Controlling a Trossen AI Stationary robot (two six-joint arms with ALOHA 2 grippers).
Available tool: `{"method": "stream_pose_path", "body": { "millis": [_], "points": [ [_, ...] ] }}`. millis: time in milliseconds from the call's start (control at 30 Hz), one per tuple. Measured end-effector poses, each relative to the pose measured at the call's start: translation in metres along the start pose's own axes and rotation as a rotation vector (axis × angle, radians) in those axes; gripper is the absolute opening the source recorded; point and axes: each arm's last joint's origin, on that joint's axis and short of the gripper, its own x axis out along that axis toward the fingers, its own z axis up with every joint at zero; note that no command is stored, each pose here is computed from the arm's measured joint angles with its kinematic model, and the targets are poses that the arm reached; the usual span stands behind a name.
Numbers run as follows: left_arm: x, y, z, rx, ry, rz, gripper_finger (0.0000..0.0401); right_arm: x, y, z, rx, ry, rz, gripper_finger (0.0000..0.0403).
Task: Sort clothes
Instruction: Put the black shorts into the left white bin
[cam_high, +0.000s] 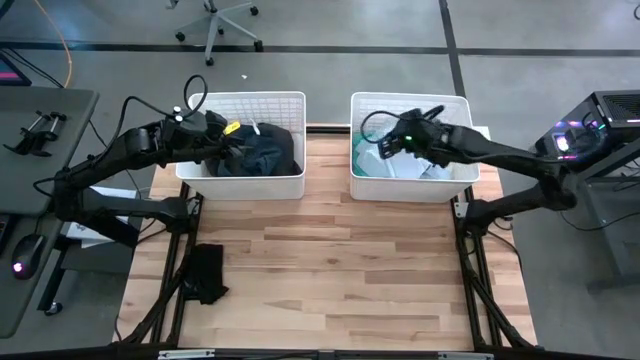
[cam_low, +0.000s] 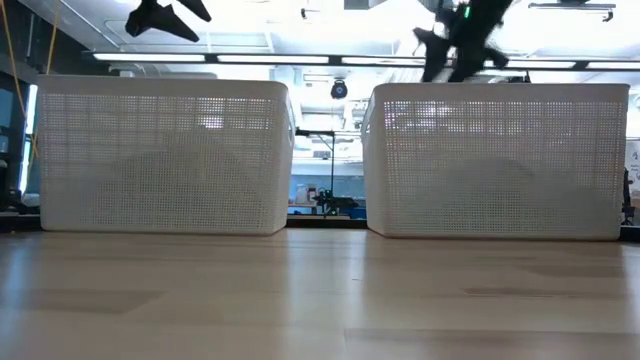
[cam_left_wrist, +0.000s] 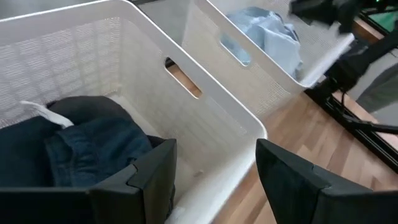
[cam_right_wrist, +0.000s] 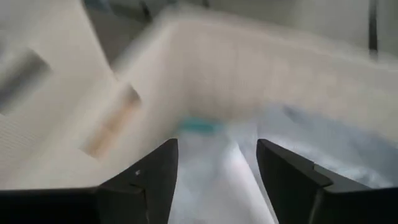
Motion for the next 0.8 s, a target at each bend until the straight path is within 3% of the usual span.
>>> {"method": "stream_pose_path", "body": {
  "millis": [100, 300, 500, 600, 800],
  "points": [
    [0.000, -0.006, -0.003, 0.004, 0.014, -0.025, 0.0205, -0.031, 0.002, 0.013, 0.022, -0.150, 0.094, 0.0205],
    [0.005, -0.025, -0.015, 0.070, 0.098, -0.093, 0.0185, -0.080, 0.003, 0.025, -0.056, -0.351, 0.363, 0.0205],
    [0.027, -0.039, -0.050, 0.195, 0.408, 0.011, 0.0164, -0.098, 0.004, 0.028, -0.073, -0.445, 0.438, 0.0205],
    [0.045, -0.040, -0.074, 0.068, 0.554, 0.135, 0.0161, -0.095, 0.006, 0.027, -0.075, -0.435, 0.435, 0.0205],
    [0.075, -0.044, -0.125, -0.163, 0.864, 0.248, 0.0161, -0.088, 0.016, 0.019, -0.094, -0.369, 0.437, 0.0205]
  ]
}}
